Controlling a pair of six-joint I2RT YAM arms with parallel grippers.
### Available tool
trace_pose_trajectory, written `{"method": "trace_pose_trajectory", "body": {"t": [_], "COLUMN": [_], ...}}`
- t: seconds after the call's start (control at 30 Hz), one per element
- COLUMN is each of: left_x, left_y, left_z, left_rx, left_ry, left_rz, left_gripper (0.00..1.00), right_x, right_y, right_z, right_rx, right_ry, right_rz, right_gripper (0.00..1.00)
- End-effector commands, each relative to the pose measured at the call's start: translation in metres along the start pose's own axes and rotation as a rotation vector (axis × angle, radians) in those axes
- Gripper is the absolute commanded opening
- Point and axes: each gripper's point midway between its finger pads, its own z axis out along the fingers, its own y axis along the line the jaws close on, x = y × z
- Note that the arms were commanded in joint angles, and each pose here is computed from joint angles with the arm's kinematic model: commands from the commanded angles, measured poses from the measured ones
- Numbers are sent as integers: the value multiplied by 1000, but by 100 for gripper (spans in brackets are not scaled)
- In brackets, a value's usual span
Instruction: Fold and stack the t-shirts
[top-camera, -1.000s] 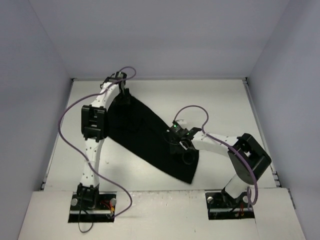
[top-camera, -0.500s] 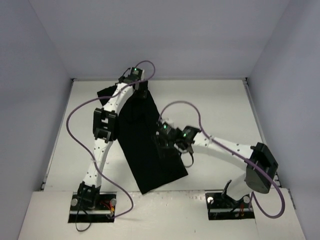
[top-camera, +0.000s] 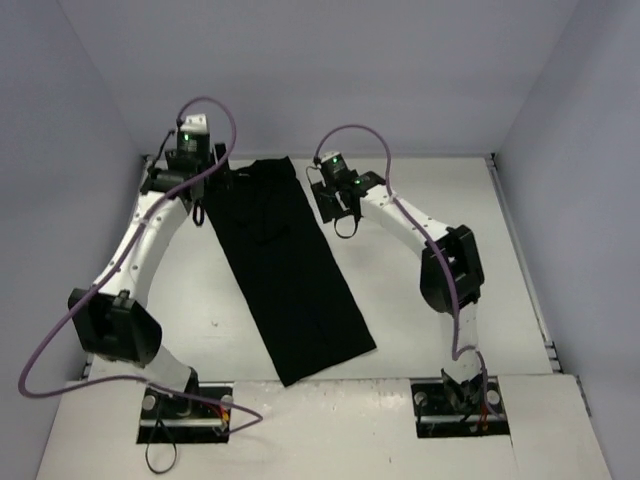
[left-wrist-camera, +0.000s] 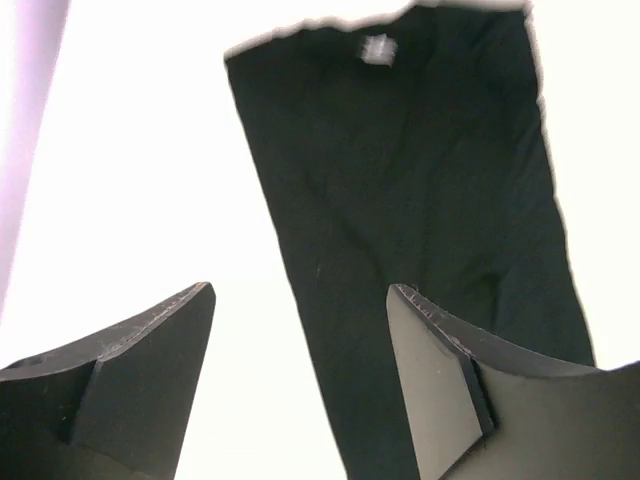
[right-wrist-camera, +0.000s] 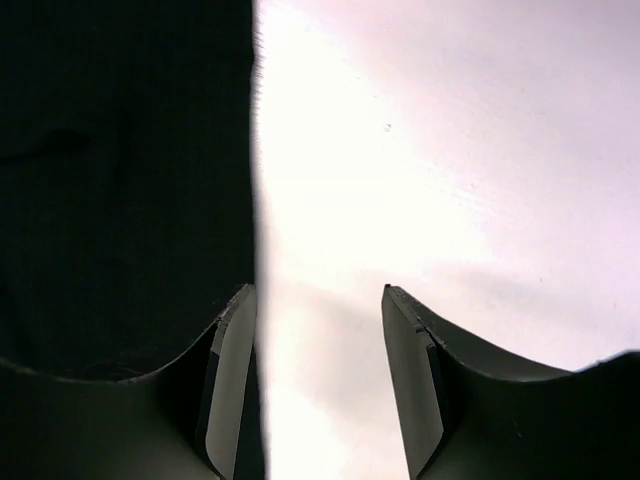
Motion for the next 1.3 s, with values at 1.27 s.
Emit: {"method": "trace_pose_trajectory", "body": {"t": [1.27], "left_x": [20], "left_y": [-115], "left_z": [185], "left_rx": [176], "left_ry": [180], "left_rz": [185], "left_gripper": [68], "right_x": [77], "right_y": [-61], "right_z": [26], "right_rx": [229], "right_ry": [45], "right_rz": [174], "right_gripper": [49]}}
